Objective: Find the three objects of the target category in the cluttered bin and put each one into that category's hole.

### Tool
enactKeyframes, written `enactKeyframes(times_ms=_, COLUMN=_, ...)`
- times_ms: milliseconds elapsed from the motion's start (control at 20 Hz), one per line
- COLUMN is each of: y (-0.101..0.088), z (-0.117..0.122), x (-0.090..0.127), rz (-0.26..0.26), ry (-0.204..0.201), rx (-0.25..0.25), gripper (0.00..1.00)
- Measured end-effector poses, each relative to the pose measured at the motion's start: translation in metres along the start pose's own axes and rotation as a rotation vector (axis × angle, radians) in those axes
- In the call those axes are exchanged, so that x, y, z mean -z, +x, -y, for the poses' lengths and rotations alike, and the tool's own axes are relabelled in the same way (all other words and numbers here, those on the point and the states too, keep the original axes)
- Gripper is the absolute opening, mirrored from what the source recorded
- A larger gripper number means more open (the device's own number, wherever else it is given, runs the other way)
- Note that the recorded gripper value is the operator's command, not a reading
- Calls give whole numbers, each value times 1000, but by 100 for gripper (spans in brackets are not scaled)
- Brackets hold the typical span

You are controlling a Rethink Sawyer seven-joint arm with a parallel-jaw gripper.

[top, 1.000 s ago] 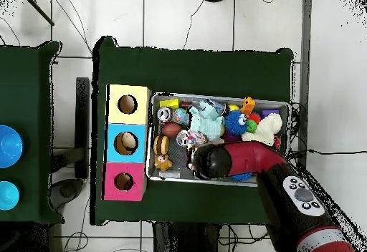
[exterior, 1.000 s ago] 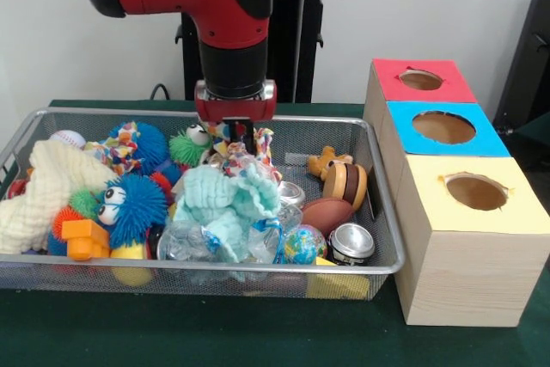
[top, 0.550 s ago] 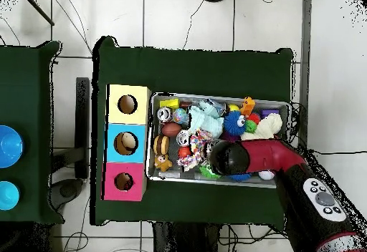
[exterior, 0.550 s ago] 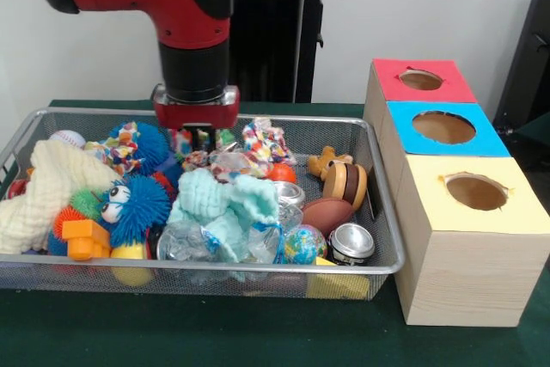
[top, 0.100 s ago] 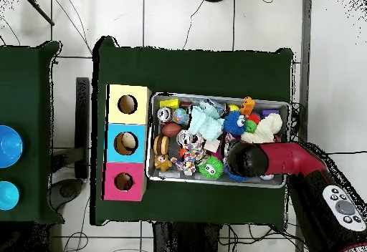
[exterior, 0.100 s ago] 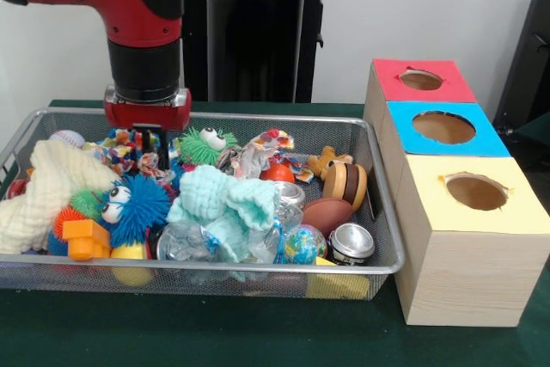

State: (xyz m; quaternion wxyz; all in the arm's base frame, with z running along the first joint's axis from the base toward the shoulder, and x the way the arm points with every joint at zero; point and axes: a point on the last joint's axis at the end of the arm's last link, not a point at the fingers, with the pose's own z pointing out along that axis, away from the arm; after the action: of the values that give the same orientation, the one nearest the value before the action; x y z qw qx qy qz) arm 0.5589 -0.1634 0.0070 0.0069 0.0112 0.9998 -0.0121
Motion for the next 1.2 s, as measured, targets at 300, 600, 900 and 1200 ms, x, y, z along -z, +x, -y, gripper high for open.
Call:
enactKeyframes(times_ms=300, y=-1, z=-3, x=0, rz=0, ry=0, rx=5, gripper=100)
enactKeyframes(times_ms=600, y=-6, z=-15, x=3, rz=6, ry=4, rx=29, gripper=100)
enactKeyframes(times_ms=900, y=-12, z=-23, x=24, rz=25, ry=20, rx=44, gripper=100)
enactKeyframes(times_ms=1200, y=-20, z=-35, x=84, rz=34, ry=19, rx=-9, gripper=100)
